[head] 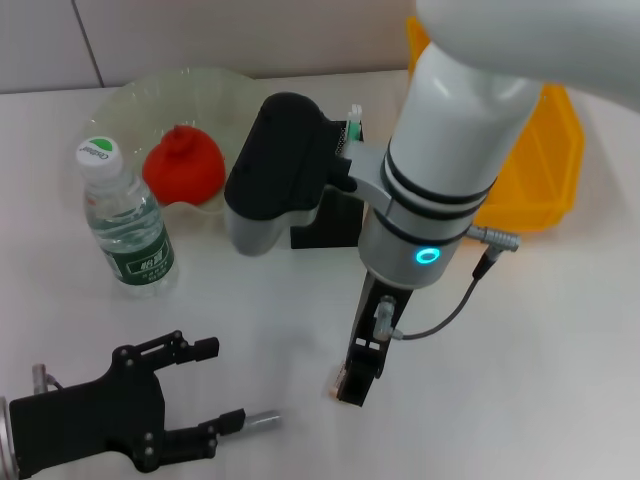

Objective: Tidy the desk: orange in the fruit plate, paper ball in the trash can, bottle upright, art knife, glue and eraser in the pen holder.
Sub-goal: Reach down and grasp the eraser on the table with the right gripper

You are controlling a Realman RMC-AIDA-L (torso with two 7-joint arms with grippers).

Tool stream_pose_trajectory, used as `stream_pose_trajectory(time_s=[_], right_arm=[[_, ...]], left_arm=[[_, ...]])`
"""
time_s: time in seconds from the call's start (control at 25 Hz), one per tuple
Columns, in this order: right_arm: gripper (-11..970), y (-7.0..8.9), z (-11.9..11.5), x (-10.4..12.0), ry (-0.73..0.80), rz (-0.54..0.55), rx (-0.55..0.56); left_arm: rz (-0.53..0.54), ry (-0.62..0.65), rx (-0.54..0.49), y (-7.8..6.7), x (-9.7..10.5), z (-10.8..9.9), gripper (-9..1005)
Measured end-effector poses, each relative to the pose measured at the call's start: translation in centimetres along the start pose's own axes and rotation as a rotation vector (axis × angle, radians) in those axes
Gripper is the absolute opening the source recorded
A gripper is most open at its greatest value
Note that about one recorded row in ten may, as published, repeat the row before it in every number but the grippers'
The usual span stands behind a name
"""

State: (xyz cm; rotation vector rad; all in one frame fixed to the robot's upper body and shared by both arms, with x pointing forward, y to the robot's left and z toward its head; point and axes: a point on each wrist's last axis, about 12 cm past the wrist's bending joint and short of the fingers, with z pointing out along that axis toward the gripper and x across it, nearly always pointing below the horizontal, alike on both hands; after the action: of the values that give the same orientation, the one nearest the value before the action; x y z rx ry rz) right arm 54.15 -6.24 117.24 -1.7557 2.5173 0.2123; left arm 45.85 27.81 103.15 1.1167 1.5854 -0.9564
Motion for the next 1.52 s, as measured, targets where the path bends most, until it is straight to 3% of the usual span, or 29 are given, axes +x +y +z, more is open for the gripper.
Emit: stream_pose_trajectory(time_s=[0.72, 1.52], right_arm=[[789, 1.0, 2.5, -0.2, -0.011, 0.052, 0.081], [788, 1.7, 3.1, -0.1, 0.001, 0.04, 0.095]], left_arm=[[0.005, -0.001, 0.029, -0.3, 0.0, 0.3, 806], [0.01, -0.014, 0.05, -0.5, -0.2, 0.4, 807]])
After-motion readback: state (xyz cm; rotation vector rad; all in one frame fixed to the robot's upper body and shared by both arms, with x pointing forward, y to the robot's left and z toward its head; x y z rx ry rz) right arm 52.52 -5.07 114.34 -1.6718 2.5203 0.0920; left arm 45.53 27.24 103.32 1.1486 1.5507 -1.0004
